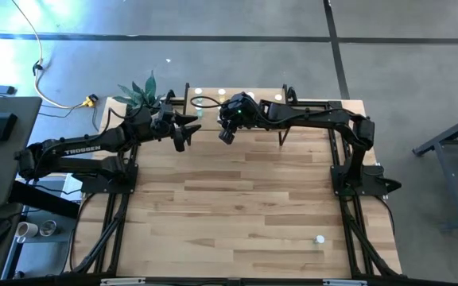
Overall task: Pick and place medicine bottles onto shelf by color
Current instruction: Put the yellow pill bottle aligned with the other yellow pill bottle on the shelf
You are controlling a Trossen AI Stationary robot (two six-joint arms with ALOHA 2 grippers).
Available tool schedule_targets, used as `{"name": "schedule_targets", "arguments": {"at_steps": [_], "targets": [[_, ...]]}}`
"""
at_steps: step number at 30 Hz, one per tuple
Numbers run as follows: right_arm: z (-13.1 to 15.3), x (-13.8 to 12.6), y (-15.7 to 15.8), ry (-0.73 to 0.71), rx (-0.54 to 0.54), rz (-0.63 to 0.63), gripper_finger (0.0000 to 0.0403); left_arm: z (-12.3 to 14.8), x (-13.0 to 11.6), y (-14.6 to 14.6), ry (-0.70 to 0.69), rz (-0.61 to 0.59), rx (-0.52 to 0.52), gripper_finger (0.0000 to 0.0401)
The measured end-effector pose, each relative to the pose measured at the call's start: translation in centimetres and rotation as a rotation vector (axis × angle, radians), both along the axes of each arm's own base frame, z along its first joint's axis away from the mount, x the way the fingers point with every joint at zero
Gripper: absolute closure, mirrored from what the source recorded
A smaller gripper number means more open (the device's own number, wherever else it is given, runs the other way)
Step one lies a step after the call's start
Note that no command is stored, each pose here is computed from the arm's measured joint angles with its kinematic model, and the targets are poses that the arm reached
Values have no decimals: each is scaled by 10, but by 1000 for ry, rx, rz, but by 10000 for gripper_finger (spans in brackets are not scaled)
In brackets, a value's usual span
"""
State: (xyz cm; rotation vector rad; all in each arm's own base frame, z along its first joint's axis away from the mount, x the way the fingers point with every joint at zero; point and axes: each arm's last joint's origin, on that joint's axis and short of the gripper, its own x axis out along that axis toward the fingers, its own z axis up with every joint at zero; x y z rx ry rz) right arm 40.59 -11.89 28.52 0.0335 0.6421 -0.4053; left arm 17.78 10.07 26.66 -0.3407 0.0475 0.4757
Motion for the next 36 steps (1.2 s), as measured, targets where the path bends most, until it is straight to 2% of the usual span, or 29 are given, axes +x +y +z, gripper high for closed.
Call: {"name": "schedule_targets", "arguments": {"at_steps": [15, 25, 36], "targets": [[-1, 0, 0, 3, -1, -15, 237, 0, 0, 0, 0, -1, 0, 201], [-1, 0, -1, 2, -3, -17, 233, 0, 0, 0, 0, 0, 0, 201], [32, 1, -1, -21, -9, -17, 233, 0, 0, 0, 0, -1, 0, 201]]}}
